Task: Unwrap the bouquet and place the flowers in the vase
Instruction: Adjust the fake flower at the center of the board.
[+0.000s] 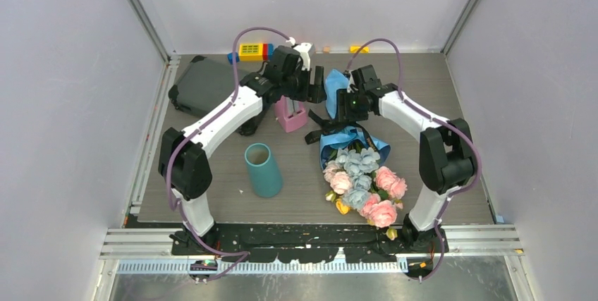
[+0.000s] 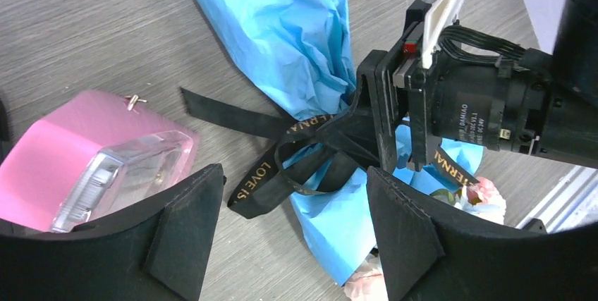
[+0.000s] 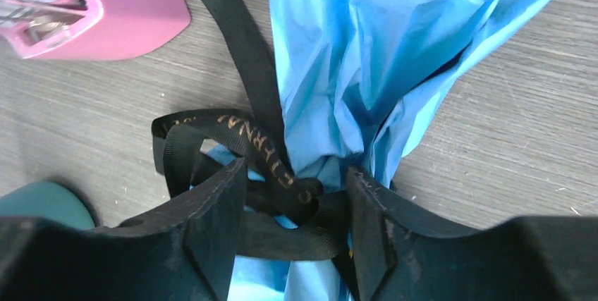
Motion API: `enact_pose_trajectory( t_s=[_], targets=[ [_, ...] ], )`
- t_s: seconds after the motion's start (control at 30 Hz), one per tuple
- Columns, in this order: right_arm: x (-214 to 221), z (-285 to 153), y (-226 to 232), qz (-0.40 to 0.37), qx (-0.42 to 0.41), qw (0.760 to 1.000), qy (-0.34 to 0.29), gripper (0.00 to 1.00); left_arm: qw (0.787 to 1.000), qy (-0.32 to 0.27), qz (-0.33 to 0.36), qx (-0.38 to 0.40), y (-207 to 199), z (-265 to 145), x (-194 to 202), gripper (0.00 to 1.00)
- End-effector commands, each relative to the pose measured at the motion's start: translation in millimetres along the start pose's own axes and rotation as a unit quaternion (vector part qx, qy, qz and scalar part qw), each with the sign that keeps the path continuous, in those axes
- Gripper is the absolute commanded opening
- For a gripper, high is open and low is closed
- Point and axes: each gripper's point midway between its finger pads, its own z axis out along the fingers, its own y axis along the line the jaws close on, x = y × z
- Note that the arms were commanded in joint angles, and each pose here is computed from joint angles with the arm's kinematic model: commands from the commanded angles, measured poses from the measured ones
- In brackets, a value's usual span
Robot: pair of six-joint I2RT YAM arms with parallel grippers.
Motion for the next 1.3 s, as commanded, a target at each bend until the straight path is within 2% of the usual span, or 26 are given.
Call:
enact_pose_trajectory(
  t_s=[0.0,0.1,0.27,0.5,0.6,0.73,0.87,1.07,1.27],
  targets=[
    [-21.4,-33.7,10.5,0.011,-0.010,0.998,-0.054,0.62,0.999,-0.007,-0.011,0.037,-15.3,3.4,-2.0,0.76],
    [-21.4,-46.5,8.0,0.030,-0.010,0.997,-0.066,0.68,0.999,-0.002,-0.023,0.045,-17.6,11.6,8.3,0.75],
    [-26.5,-69.8,0.2,0.049,-0.008,0.995,-0.091,0.72,0.997,0.021,-0.049,0.053,-21.6,24.6,31.9,0.73],
    [-40.1,-85.1,30.1,0.010,-0.046,0.992,-0.113,0.70,0.997,-0.029,-0.051,0.041,-21.0,1.2,22.2,0.73],
    [-52.0,-83.9,49.0,-0.005,-0.062,0.991,-0.121,0.64,0.997,-0.044,-0.047,0.029,-16.3,-21.8,19.4,0.73],
    [-56.7,-62.2,71.3,-0.045,-0.060,0.992,-0.098,0.55,0.997,-0.047,-0.053,0.024,-6.0,-51.0,22.7,0.73],
    [-61.2,-33.1,89.2,-0.077,-0.065,0.991,-0.082,0.53,0.997,-0.055,-0.048,0.023,1.9,-84.2,20.0,0.75],
    [-49.1,23.0,91.8,-0.122,-0.034,0.991,-0.035,0.49,0.996,-0.056,-0.069,0.018,25.0,-117.5,15.5,0.75],
    [-34.8,51.3,83.8,-0.145,-0.013,0.989,-0.009,0.43,0.995,-0.064,-0.076,0.019,34.0,-133.6,12.0,0.75]
  ],
)
